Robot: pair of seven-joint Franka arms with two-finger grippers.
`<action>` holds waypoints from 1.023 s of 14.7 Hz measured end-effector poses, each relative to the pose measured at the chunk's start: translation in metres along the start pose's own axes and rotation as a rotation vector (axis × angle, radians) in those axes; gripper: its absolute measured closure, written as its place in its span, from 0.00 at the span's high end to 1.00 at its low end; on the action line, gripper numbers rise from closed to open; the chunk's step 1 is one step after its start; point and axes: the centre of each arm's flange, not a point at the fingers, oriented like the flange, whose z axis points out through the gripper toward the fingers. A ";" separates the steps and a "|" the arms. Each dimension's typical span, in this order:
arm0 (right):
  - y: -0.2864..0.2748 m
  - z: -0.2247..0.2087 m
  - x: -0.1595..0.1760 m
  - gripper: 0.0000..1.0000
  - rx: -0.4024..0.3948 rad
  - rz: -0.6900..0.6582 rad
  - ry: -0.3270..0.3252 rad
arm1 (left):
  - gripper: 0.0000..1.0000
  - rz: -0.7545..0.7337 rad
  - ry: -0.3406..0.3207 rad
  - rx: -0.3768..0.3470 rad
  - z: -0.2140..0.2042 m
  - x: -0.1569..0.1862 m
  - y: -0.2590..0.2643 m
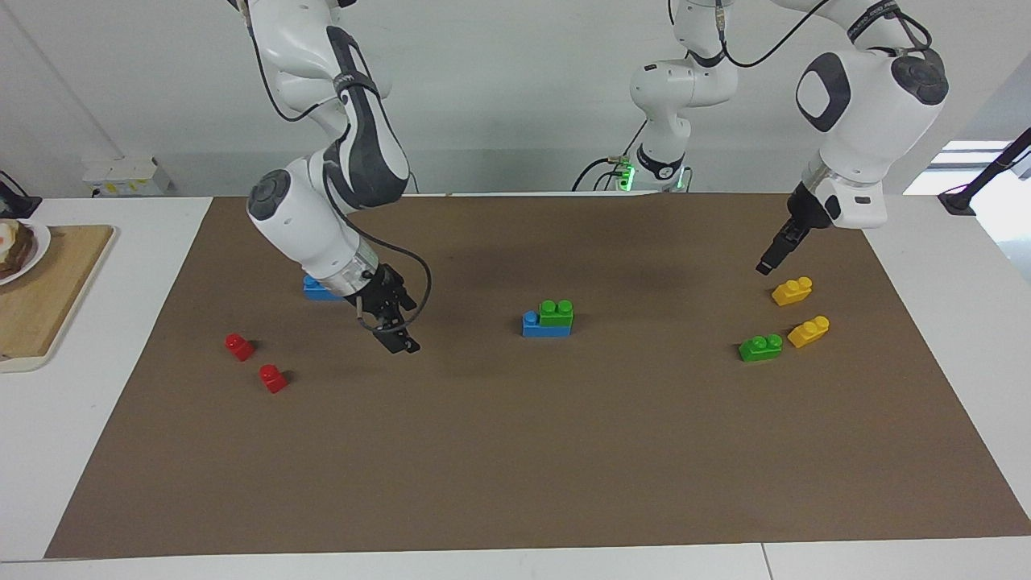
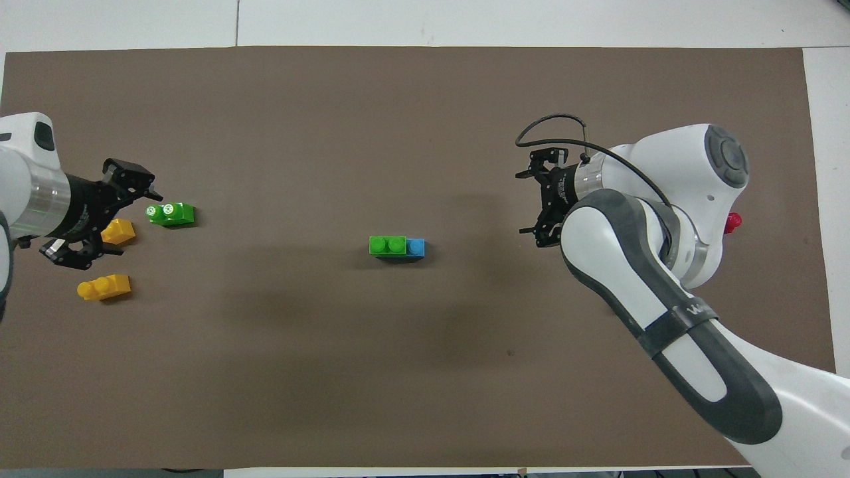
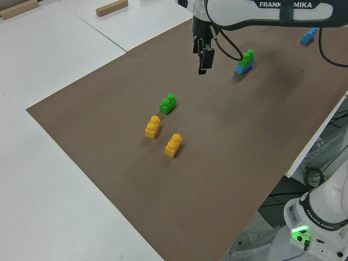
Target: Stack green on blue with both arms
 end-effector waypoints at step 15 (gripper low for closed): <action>0.048 -0.182 0.043 1.00 -0.255 -1.094 0.163 | 1.00 0.497 -0.134 0.096 -0.028 0.017 0.026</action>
